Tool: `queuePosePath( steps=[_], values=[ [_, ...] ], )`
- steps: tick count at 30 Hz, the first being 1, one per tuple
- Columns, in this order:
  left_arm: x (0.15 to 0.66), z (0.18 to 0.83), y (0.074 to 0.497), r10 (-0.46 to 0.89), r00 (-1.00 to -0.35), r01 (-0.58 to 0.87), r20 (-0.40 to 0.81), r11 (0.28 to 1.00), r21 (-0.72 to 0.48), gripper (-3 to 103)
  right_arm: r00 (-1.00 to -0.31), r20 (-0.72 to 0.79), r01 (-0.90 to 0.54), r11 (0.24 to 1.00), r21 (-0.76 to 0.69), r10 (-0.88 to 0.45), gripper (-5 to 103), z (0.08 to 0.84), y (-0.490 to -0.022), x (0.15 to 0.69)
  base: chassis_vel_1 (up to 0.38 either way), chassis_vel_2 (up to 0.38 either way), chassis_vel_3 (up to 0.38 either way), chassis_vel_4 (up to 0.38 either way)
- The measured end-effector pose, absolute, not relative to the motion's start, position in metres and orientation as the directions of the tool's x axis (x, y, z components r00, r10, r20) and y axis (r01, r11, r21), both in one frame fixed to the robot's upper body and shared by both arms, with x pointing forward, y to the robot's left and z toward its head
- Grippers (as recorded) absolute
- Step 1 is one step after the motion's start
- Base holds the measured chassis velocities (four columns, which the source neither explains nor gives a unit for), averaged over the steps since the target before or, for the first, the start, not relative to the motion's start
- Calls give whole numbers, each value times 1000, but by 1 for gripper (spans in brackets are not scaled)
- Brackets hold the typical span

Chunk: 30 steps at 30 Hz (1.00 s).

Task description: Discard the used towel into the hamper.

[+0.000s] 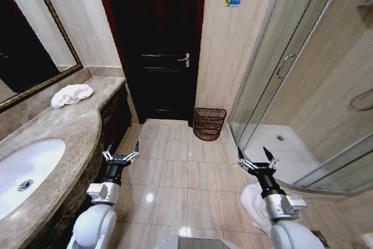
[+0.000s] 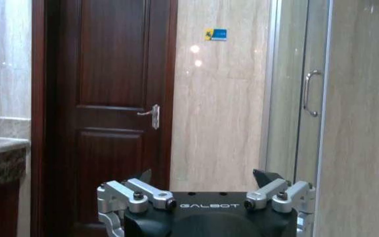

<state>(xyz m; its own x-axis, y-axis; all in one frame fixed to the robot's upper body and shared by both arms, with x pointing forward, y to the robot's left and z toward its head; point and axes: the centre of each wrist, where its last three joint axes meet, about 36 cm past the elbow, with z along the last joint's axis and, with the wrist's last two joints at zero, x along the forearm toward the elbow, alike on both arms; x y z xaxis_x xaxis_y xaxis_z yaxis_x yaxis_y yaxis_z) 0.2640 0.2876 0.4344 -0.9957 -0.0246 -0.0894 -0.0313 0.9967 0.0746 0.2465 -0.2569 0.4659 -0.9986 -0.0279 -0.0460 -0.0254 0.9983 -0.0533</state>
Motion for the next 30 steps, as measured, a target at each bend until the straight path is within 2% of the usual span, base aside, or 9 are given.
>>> queuePosePath(
  steps=[21,30],
  values=[
    [257,442,287,-11,-997,-16,-82,997,70,100,-998,-41,-48,998,-49,-50,100,465,-257,250,0,0,0,0],
    [256,441,285,-47,-996,-54,-80,995,86,100,-998,-45,-50,998,-44,-52,100,465,-258,250,0,0,0,0]
  ],
)
